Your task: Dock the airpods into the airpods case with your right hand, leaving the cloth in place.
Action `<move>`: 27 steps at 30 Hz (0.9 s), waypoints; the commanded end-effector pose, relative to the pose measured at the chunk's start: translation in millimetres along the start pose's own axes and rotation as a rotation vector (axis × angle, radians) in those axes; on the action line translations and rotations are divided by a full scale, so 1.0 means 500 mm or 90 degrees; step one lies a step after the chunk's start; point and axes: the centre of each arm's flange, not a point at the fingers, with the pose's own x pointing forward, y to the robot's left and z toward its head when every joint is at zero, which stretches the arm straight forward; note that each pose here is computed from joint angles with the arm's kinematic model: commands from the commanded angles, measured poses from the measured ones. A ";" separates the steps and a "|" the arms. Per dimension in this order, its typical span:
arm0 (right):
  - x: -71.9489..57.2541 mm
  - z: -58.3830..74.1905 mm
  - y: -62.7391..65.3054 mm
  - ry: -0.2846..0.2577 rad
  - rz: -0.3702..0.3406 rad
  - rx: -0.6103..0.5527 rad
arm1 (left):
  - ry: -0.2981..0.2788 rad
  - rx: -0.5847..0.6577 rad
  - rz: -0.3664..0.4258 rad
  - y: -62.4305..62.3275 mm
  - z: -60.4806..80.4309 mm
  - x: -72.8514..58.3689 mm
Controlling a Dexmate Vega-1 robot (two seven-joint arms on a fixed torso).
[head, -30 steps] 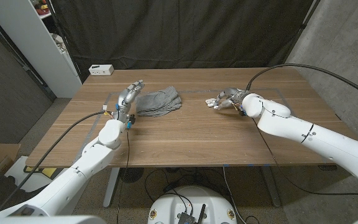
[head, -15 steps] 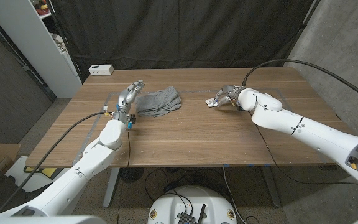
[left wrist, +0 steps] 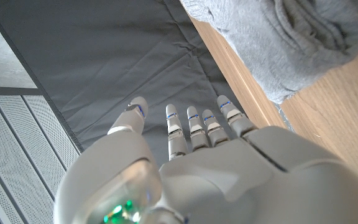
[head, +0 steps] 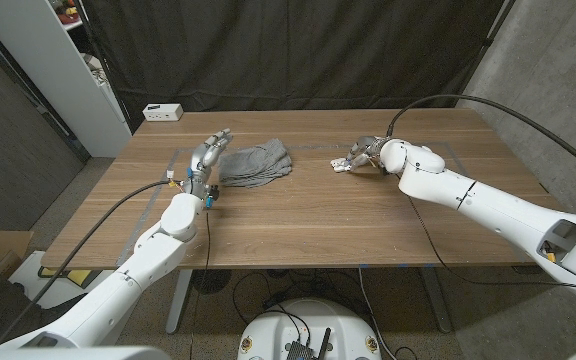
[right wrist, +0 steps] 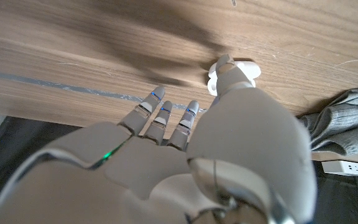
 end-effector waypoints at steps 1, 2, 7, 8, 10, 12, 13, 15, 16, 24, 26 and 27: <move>0.025 -0.007 -0.004 0.006 0.003 -0.004 | 0.008 -0.004 0.004 -0.004 -0.006 -0.004; 0.027 -0.007 -0.005 0.005 0.003 -0.004 | 0.010 -0.003 0.004 -0.004 -0.007 -0.004; 0.033 -0.005 -0.006 0.003 0.001 -0.001 | 0.010 -0.006 0.005 -0.005 -0.008 -0.003; 0.035 -0.005 -0.006 0.003 0.001 0.000 | 0.010 -0.005 0.004 -0.006 -0.008 -0.003; 0.039 -0.002 -0.007 0.003 0.001 0.000 | 0.008 -0.007 0.002 -0.006 -0.008 -0.002; 0.042 0.000 -0.009 0.003 0.001 0.002 | 0.010 -0.006 0.003 -0.006 -0.008 -0.002; 0.043 0.001 -0.010 0.003 0.000 0.002 | 0.011 -0.006 0.004 -0.006 -0.008 -0.003; 0.044 0.001 -0.011 0.001 -0.002 0.004 | 0.011 -0.007 0.005 -0.006 -0.009 -0.004; 0.045 0.002 -0.012 0.001 -0.002 0.005 | 0.011 -0.008 0.005 -0.006 -0.009 -0.005; 0.040 0.005 -0.022 -0.004 -0.011 0.012 | 0.015 -0.011 0.007 -0.006 -0.014 -0.007; 0.039 0.005 -0.024 -0.003 -0.011 0.011 | 0.014 -0.013 0.005 -0.007 -0.015 -0.006; 0.038 0.005 -0.026 -0.004 -0.011 0.009 | 0.015 -0.013 0.005 -0.007 -0.015 -0.005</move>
